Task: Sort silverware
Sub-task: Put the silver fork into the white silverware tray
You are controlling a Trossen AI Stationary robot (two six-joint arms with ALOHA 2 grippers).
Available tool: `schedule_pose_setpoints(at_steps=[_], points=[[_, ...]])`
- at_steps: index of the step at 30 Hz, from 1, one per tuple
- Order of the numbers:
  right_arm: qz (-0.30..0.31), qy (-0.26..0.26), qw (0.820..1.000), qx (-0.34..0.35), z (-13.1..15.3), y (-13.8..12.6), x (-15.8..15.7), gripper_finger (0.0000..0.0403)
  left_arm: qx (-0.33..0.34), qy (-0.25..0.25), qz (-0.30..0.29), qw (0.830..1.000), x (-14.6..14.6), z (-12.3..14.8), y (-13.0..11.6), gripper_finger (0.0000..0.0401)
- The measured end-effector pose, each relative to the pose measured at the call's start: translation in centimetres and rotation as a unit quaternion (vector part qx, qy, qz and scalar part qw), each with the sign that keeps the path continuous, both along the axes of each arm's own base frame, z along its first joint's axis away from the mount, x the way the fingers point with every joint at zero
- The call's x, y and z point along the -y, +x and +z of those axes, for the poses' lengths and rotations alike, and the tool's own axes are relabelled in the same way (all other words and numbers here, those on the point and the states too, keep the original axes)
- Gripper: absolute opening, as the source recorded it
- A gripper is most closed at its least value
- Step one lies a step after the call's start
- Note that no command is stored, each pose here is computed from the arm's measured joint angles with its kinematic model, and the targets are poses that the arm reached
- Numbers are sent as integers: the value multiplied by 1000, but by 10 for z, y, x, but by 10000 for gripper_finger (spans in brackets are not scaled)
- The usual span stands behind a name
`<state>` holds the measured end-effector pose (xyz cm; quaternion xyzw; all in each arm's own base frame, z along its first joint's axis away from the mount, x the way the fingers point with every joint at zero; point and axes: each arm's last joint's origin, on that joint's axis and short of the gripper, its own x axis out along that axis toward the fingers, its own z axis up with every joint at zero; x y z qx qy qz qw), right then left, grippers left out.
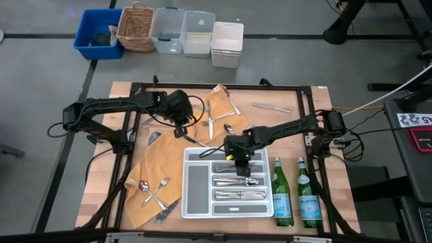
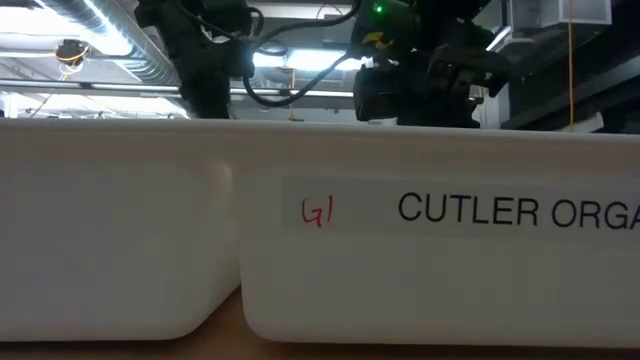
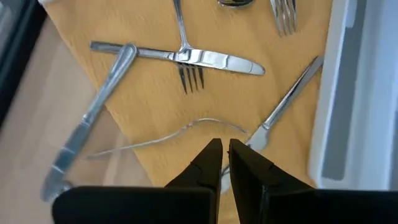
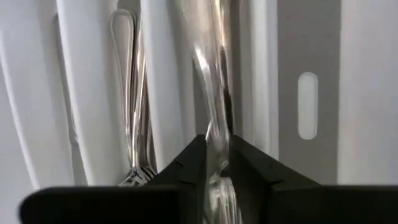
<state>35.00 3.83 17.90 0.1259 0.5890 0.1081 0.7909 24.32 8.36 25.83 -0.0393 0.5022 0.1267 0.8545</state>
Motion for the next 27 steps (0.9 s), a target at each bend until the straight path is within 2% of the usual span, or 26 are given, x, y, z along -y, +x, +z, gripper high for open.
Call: schedule_pose_setpoints(at_steps=[4, 8, 11, 15, 18, 22, 27], points=[[-11, 5, 1000, 0, 0, 1, 0, 100, -14, 40, -49, 998, -1, 0, 0, 20], [-6, 21, 1000, -2, 1, 0, -1, 109, -22, 65, -93, 993, -1, 0, 0, 20], [-1, 35, 999, -3, 1, 0, -2, 110, -16, 68, -92, 993, -3, -1, 4, 20], [4, 44, 999, -8, 10, 0, -2, 110, -40, 56, -84, 994, -10, -13, 8, 20], [8, 27, 999, -18, 26, 2, -2, 110, -65, 52, -87, 993, -19, -25, 12, 20], [26, -22, 999, -25, 52, 5, 0, 110, -103, 57, -117, 986, -33, -44, 16, 20], [34, -88, 995, -41, 79, 3, 4, 111, -141, 69, -179, 971, -44, -65, 22, 20]])
